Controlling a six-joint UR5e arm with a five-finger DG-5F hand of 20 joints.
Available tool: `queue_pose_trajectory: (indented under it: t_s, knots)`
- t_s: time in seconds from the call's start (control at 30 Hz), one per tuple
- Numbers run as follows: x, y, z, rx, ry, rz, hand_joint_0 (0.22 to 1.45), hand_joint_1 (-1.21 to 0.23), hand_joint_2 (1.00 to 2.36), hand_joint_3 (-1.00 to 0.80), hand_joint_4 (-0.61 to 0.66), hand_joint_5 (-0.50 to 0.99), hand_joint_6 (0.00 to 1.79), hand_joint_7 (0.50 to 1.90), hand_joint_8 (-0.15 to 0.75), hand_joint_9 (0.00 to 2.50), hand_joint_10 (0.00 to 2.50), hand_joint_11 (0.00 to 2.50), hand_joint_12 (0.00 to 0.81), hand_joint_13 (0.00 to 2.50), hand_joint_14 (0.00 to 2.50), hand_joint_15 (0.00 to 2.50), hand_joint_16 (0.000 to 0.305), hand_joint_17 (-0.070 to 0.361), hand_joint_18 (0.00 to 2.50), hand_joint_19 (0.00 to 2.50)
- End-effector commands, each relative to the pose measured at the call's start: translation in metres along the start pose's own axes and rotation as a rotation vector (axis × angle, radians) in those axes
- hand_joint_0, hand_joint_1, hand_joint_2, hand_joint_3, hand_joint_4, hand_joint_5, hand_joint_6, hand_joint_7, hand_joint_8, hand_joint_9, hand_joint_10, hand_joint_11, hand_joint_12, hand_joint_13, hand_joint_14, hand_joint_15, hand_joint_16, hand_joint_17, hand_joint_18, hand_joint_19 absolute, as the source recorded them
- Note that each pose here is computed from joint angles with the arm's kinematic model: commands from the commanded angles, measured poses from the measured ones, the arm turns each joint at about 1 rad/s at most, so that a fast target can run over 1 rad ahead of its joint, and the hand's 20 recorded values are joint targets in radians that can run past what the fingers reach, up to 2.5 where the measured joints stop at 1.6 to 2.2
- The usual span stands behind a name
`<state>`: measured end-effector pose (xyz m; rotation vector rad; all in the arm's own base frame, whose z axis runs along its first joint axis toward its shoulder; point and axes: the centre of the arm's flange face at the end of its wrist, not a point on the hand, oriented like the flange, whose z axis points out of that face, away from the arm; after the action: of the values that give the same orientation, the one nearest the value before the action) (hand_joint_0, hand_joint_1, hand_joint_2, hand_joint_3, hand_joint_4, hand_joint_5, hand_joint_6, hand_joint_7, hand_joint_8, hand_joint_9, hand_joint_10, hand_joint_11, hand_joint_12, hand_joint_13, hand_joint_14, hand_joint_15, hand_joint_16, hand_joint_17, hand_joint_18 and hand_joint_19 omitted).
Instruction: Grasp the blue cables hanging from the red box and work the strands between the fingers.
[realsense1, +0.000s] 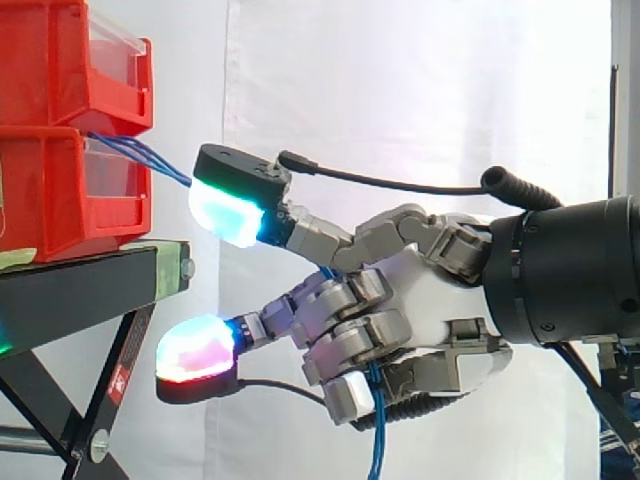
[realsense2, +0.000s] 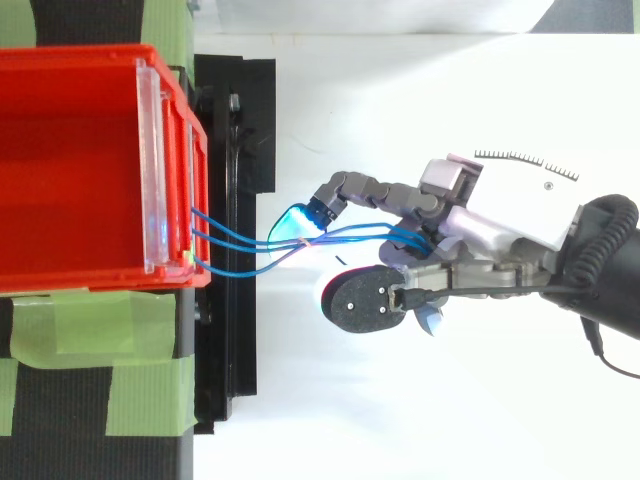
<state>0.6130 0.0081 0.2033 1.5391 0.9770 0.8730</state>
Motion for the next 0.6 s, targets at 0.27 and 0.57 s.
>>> queue_pose_trajectory:
  t_s: [0.27, 0.57]
  knots:
    - [-0.0003, 0.0005, 0.0000, -0.001, 0.000, 0.001, 0.78, -0.59, 1.00, -1.00, 0.28, 0.04, 0.00, 1.25, 0.494, 1.53, 2.50, 2.50, 0.636, 1.85, 2.50, 1.69, 0.218, 0.164, 2.33, 0.74]
    - [-0.0004, 0.0001, -0.0009, 0.004, -0.003, 0.003, 0.78, -0.59, 1.00, -1.00, 0.29, 0.04, 0.00, 1.25, 0.492, 1.53, 2.50, 2.50, 0.635, 1.85, 2.50, 1.69, 0.218, 0.163, 2.33, 0.73]
